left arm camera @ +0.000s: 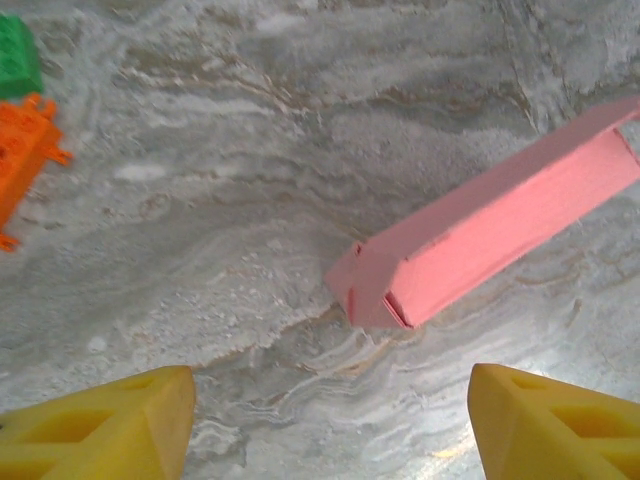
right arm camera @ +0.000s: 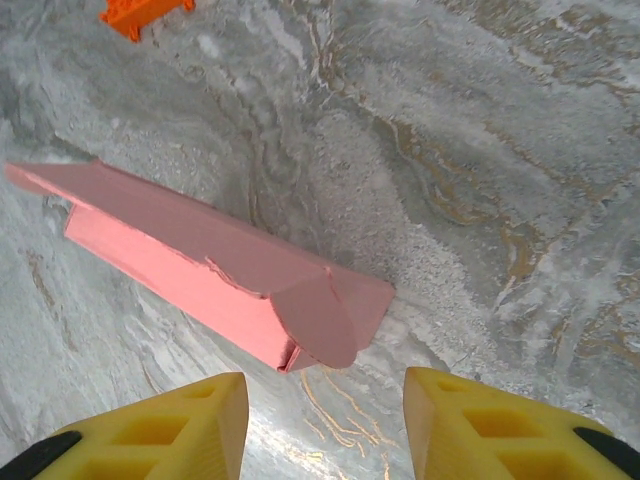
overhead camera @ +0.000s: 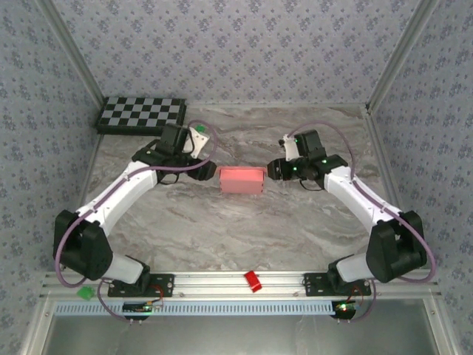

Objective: Fold the paper box

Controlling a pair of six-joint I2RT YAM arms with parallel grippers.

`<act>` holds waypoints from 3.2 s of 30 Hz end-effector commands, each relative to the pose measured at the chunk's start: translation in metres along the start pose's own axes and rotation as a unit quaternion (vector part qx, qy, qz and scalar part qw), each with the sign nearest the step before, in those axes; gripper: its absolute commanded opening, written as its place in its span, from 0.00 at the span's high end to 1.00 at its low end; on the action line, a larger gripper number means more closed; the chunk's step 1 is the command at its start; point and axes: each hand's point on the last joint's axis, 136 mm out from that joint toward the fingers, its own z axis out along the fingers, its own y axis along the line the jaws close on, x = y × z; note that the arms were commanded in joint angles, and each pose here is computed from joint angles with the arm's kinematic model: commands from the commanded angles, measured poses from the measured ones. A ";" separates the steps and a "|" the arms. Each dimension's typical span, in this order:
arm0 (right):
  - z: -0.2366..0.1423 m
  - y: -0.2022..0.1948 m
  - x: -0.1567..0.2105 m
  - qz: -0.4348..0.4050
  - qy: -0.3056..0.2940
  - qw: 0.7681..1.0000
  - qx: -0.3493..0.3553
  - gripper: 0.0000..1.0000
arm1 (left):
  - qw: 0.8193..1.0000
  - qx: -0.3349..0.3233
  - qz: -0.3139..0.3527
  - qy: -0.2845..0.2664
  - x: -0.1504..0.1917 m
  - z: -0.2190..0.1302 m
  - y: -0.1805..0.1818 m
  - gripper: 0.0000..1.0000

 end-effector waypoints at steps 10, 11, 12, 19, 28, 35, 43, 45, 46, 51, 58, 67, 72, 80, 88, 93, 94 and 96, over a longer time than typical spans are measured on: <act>0.014 0.008 -0.004 -0.009 0.014 1.000 -0.021 0.56 | 0.992 0.112 -0.052 -0.004 -0.002 0.032 -0.011 0.37; 0.015 0.009 -0.004 -0.008 0.015 1.000 -0.023 0.56 | 0.991 0.121 -0.052 -0.004 -0.002 0.033 -0.014 0.37; 0.016 0.009 -0.005 -0.008 0.015 1.000 -0.026 0.56 | 0.990 0.130 -0.053 -0.004 -0.002 0.035 -0.016 0.37; 0.021 0.014 -0.007 -0.004 0.019 0.999 -0.042 0.59 | 0.987 0.151 -0.054 0.010 0.001 0.042 -0.021 0.40; 0.029 0.015 -0.006 0.002 0.028 0.999 -0.043 0.63 | 0.986 0.150 -0.067 0.033 0.010 0.052 -0.019 0.47; 0.031 0.016 -0.005 0.003 0.030 0.999 -0.042 0.66 | 0.985 0.155 -0.068 0.026 0.005 0.052 -0.020 0.50; 0.032 0.014 -0.005 0.004 0.032 0.999 -0.036 0.69 | 0.983 0.166 -0.074 0.022 0.003 0.054 -0.023 0.52; 0.032 0.011 -0.004 0.005 0.033 0.999 -0.029 0.69 | 0.983 0.166 -0.074 0.019 0.002 0.054 -0.023 0.52; 0.031 0.010 -0.004 0.005 0.033 0.999 -0.027 0.69 | 0.983 0.167 -0.075 0.019 0.002 0.054 -0.023 0.52; 0.030 0.004 -0.003 0.008 0.033 0.999 -0.011 0.69 | 0.983 0.168 -0.076 0.018 0.001 0.054 -0.024 0.54; 0.029 0.001 -0.002 0.010 0.035 0.999 -0.001 0.70 | 0.982 0.170 -0.079 0.017 -0.001 0.053 -0.024 0.58; 0.029 0.004 -0.002 0.010 0.035 0.999 -0.003 0.78 | 0.982 0.171 -0.080 0.017 -0.004 0.049 -0.026 0.61; 0.028 0.003 -0.002 0.008 0.037 0.999 0.005 0.78 | 0.982 0.168 -0.080 0.015 -0.005 0.046 -0.025 0.62; 0.026 -0.001 0.000 0.002 0.042 0.999 0.020 0.75 | 0.983 0.163 -0.078 0.013 -0.004 0.044 -0.024 0.58; 0.027 0.003 0.001 -0.001 0.044 0.999 0.015 0.78 | 0.982 0.169 -0.081 0.020 -0.002 0.046 -0.028 0.62; 0.027 0.005 0.000 -0.003 0.045 0.999 0.015 0.80 | 0.981 0.173 -0.083 0.024 -0.002 0.048 -0.030 0.67; 0.027 0.005 0.000 -0.004 0.044 0.999 0.016 0.80 | 0.981 0.175 -0.081 0.024 -0.003 0.048 -0.031 0.67; 0.026 0.007 -0.001 -0.005 0.043 0.999 0.014 0.81 | 0.981 0.176 -0.082 0.026 -0.002 0.049 -0.032 0.68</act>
